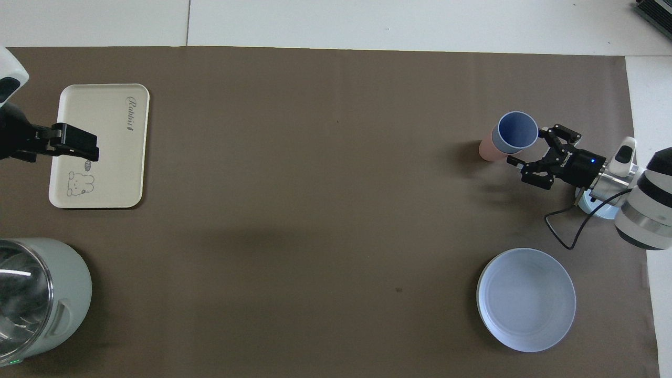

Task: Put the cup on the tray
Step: 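Grasp the nested cups with the right gripper and lift them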

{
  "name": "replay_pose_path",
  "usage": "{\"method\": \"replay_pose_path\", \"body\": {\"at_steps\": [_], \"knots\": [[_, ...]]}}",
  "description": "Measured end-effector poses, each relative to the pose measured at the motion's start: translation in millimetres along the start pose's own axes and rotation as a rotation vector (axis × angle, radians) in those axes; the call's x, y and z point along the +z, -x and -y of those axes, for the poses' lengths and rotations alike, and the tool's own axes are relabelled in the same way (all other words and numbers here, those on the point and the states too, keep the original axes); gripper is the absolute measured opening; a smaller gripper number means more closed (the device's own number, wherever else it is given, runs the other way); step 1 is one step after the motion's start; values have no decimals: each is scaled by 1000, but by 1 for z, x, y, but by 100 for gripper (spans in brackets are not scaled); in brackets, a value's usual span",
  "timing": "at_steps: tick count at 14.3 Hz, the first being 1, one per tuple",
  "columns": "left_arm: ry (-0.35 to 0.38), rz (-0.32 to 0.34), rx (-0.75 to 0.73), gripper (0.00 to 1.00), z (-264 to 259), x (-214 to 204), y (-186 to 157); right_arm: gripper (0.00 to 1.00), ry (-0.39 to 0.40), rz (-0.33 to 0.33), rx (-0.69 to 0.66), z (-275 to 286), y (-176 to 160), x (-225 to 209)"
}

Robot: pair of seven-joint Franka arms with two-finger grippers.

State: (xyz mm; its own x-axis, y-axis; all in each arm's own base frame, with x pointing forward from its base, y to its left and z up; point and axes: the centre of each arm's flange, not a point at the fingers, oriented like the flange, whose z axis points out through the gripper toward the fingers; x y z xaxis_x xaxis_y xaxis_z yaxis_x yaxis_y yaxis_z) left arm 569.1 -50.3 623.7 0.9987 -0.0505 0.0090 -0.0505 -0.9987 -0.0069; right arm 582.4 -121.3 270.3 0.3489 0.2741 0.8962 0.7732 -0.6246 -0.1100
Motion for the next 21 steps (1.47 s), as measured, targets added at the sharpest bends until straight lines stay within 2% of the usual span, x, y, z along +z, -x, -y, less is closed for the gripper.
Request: {"method": "replay_pose_path", "body": {"at_steps": [18, 20, 21], "knots": [[0, 0, 0, 100, 0, 0, 0, 100, 17, -6, -30, 20, -2, 31], [0, 0, 0, 100, 0, 0, 0, 84, 23, -7, -61, 20, -2, 31], [0, 0, 0, 100, 0, 0, 0, 83, 27, -8, -63, 20, -2, 32]]}}
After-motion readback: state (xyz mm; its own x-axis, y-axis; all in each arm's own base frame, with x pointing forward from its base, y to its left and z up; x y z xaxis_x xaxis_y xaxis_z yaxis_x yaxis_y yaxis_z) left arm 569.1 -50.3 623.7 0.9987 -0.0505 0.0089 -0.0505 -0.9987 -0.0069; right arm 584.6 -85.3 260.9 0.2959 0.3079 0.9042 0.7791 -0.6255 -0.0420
